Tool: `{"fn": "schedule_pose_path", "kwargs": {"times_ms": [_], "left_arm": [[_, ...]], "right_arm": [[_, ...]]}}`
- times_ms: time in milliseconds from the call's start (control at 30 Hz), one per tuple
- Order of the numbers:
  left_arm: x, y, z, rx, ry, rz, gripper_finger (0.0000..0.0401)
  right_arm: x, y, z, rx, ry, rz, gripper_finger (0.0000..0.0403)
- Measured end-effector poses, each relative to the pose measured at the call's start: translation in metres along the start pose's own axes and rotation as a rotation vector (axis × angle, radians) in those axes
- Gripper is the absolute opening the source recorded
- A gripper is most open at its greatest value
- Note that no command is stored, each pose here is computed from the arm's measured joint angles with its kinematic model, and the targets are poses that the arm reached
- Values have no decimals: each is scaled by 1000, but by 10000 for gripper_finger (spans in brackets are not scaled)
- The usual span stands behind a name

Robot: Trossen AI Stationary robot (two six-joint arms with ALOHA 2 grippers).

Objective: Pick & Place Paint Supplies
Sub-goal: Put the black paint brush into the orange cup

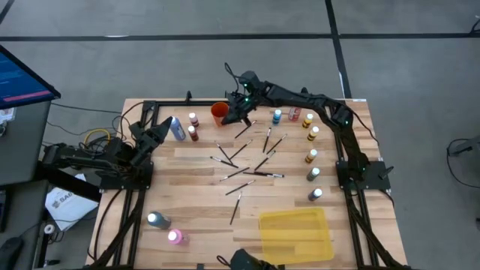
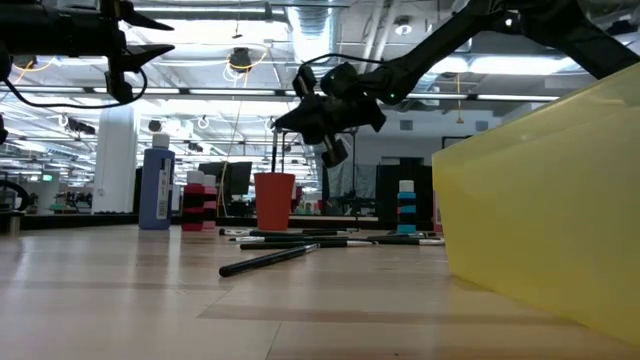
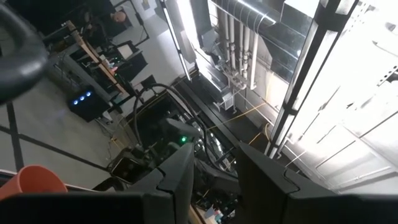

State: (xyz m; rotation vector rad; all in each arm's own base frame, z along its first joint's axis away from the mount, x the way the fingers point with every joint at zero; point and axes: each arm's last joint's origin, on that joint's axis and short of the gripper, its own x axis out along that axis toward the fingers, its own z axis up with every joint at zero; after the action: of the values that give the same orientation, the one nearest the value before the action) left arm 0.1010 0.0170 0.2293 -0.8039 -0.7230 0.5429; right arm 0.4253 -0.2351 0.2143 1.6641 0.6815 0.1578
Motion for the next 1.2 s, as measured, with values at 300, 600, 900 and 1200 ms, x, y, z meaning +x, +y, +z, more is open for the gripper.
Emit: {"fn": "schedule_pose_path", "kwargs": {"times_ms": [300, 600, 900, 1200], "left_arm": [[0, 0, 0, -1, -1, -1, 114], [0, 0, 0, -2, -1, -1, 114], [0, 0, 0, 20, -1, -1, 114], [0, 0, 0, 59, -6, 6, 114]], "right_arm": [[0, 0, 1, -5, -33, -6, 33], [-1, 1, 2, -10, -37, -1, 108], [-11, 30, -3, -192, 29, 137, 127], [-60, 130, -75, -625, 42, 270, 95]]}}
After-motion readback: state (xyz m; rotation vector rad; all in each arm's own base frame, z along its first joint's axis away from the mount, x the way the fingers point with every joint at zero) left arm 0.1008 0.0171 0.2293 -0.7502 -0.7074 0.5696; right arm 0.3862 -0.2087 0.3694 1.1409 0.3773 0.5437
